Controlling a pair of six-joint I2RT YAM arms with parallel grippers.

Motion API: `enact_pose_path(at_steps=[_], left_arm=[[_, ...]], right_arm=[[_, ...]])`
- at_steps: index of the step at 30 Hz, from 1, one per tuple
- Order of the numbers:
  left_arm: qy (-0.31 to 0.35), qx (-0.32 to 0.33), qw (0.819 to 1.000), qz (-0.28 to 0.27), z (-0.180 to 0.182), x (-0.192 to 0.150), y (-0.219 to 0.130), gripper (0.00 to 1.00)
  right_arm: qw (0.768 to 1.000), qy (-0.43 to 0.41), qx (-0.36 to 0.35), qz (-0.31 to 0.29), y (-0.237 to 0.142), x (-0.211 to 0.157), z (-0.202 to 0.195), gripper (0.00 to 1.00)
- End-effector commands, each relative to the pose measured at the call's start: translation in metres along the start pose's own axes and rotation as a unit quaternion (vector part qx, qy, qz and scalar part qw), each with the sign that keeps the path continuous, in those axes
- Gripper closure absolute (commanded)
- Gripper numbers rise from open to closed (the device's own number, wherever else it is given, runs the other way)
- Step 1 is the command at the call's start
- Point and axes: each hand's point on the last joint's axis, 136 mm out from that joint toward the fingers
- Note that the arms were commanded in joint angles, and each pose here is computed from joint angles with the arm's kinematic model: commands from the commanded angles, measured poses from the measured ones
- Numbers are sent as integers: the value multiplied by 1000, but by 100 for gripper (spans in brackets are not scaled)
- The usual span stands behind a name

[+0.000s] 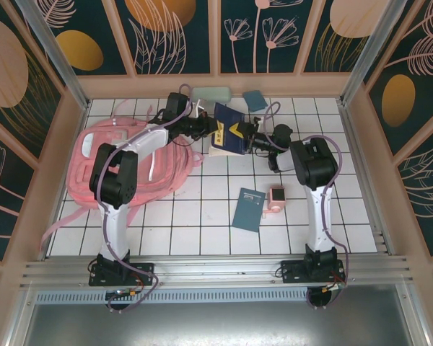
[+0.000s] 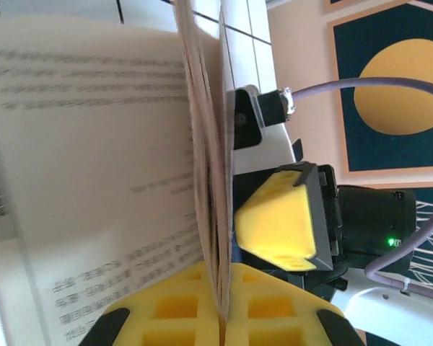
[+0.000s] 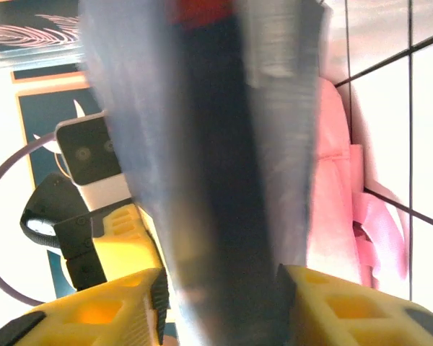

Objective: Pack books, pencil case, and school supplies into a backpack

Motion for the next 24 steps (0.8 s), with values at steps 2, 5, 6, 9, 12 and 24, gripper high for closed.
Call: enact_pose_path(at_steps=[2,5,6,9,12,24], left_arm=[[44,30,999,-11,-18,-1,-20,85],[48,71,996,-29,-12,2,-34,66],[52,91,994,-40,-9,6,-42,60],[88,214,968,-101,9,21,-82,48],[101,321,928,-162,23,32,-133,35],[-8,530,833,-158,116,-21,-219,7]], right_arm=[[999,-53,2,-12,-8,-6,25,80],[997,-57,-42,-40,-17,-4,15,94],[995,-59,-62,-52,-21,-3,11,99],[981,-93,-144,-89,-32,-1,2,100],[961,-130,-220,-104,-39,-5,-1,100],[913,-158,-361,-104,-45,-43,-17,100]])
Point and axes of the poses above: each hand's point on the last joint's axis, 136 mm out from that joint toward the fingers, its own y axis out along the fingers, its own z axis along the line the jaws close on, x = y × z, and after that the axes turned 2 degrees about -y, right-handed
